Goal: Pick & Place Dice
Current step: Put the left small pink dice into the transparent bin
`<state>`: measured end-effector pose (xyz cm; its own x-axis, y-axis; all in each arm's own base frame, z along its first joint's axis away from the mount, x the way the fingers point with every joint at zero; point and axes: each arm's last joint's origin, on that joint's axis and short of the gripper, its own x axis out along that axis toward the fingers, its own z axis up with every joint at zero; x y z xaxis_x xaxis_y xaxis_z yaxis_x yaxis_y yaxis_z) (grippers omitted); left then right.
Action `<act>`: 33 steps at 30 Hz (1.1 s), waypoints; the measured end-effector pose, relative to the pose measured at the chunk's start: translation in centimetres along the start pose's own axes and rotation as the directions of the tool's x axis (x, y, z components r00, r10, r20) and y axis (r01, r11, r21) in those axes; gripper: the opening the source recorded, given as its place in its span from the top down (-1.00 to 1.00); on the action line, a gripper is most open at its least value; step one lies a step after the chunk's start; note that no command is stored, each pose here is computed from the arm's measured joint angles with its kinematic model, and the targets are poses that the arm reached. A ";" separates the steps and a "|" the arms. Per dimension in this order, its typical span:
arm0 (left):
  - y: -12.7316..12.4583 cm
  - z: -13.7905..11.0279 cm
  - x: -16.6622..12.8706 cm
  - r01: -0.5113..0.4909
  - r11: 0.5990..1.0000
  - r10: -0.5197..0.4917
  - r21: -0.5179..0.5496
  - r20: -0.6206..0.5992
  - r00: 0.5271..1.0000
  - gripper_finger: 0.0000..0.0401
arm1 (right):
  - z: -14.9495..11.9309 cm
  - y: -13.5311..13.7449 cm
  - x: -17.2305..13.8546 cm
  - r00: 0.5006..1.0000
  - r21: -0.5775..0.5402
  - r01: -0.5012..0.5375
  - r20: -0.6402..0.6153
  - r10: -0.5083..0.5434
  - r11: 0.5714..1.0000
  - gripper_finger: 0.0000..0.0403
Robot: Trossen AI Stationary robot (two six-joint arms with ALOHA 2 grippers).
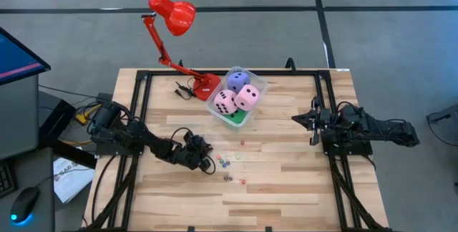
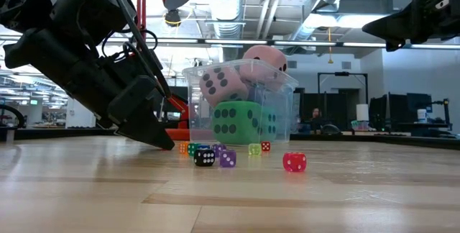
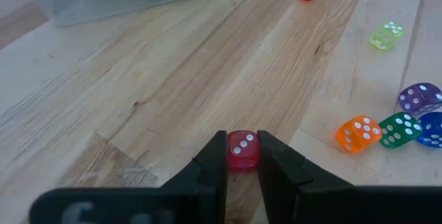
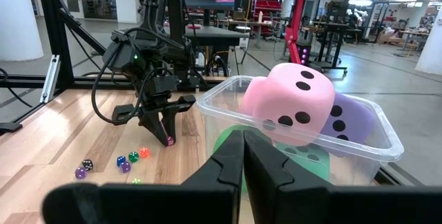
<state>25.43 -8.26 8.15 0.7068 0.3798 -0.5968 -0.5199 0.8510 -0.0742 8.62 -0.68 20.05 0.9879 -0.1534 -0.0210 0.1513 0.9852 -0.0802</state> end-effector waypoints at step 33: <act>2.6 8.9 -3.3 0.022 0.994 0.013 -0.111 0.308 0.951 0.74 | 0.0 0.0 0.0 1.000 0.000 0.000 0.000 0.000 1.000 0.96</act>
<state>26.05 -4.11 17.02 0.8131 0.4842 -0.3231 -0.5542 0.8138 -0.1752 8.63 -0.68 20.04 0.9880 -0.1531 -0.0210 0.1510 0.9853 -0.0803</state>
